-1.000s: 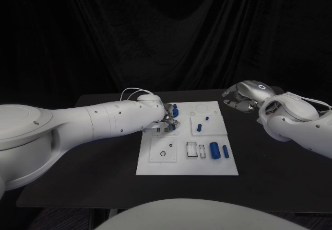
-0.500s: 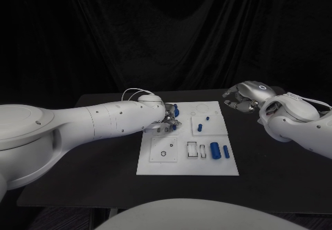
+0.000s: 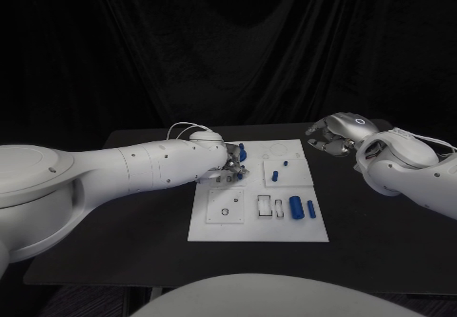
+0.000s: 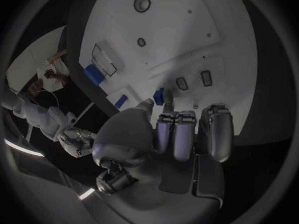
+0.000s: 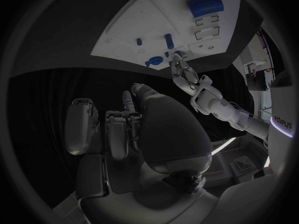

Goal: Assemble the parts on the task board

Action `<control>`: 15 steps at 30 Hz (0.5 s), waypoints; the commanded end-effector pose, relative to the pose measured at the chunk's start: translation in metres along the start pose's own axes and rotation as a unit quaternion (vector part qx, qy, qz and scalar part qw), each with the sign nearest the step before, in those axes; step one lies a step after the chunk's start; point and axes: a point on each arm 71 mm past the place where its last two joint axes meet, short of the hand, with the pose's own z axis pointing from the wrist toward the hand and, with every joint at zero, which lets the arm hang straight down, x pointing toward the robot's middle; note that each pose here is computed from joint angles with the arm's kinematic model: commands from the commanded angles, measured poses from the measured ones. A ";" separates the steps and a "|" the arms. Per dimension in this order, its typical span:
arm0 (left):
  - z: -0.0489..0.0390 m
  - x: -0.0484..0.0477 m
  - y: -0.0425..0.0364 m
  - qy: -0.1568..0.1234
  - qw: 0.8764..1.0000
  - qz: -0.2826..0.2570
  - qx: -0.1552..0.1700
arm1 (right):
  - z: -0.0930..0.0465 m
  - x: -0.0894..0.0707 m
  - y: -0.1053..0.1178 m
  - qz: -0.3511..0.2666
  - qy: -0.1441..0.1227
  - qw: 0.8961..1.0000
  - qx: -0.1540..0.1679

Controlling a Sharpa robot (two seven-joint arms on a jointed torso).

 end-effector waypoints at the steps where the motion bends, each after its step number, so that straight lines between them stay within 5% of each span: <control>1: 0.0002 0.0024 -0.0010 0.009 1.000 0.003 0.003 | 0.000 0.002 -0.001 -0.001 0.005 1.000 0.003; 15: 0.0012 0.0047 -0.0027 0.014 1.000 0.004 0.012 | 0.000 0.003 0.000 -0.002 0.008 1.000 0.003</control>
